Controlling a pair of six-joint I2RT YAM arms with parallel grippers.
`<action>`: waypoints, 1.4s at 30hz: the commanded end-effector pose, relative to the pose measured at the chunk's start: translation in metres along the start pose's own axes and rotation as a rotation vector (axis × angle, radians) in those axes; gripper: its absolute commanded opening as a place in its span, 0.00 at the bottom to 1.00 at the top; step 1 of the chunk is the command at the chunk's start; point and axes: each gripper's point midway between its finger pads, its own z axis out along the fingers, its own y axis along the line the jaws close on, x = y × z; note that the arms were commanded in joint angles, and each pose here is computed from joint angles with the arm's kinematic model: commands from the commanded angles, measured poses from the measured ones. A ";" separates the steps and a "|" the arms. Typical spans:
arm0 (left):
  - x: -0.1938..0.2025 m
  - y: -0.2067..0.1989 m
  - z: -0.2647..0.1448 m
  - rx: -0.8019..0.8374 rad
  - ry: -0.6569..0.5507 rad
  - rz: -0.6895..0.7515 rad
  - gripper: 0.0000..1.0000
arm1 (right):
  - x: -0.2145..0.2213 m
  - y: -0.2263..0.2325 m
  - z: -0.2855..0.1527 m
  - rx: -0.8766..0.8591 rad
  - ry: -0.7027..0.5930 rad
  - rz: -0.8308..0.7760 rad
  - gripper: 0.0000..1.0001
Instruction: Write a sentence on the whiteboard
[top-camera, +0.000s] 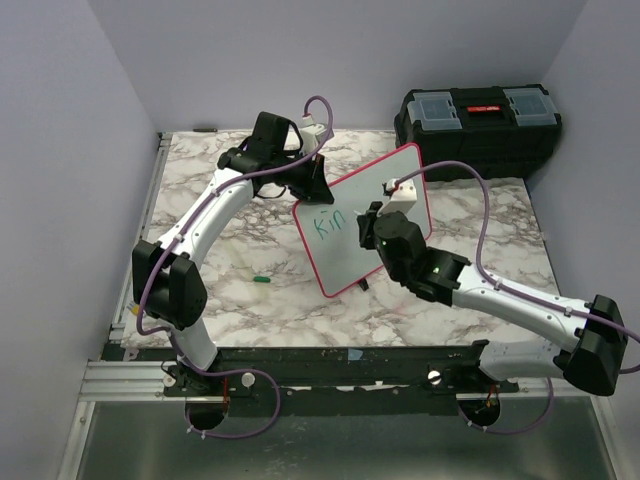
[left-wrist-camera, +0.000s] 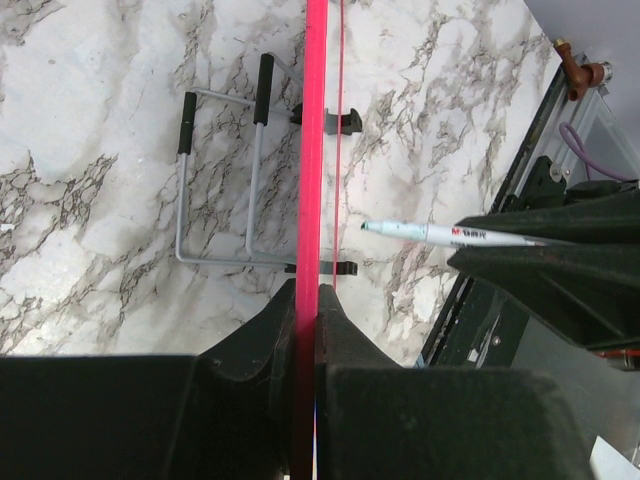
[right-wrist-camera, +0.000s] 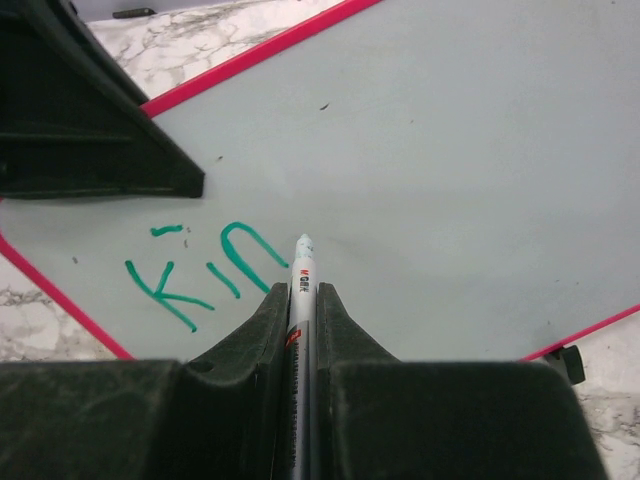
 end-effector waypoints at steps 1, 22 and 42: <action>-0.013 0.003 -0.013 -0.066 -0.053 0.072 0.00 | -0.015 -0.007 0.006 -0.017 -0.007 0.008 0.01; -0.016 0.003 -0.015 -0.070 -0.059 0.084 0.00 | -0.016 -0.006 0.012 -0.137 -0.009 0.001 0.01; -0.017 0.003 -0.013 -0.069 -0.055 0.086 0.00 | -0.003 0.011 0.027 -0.199 0.030 -0.008 0.01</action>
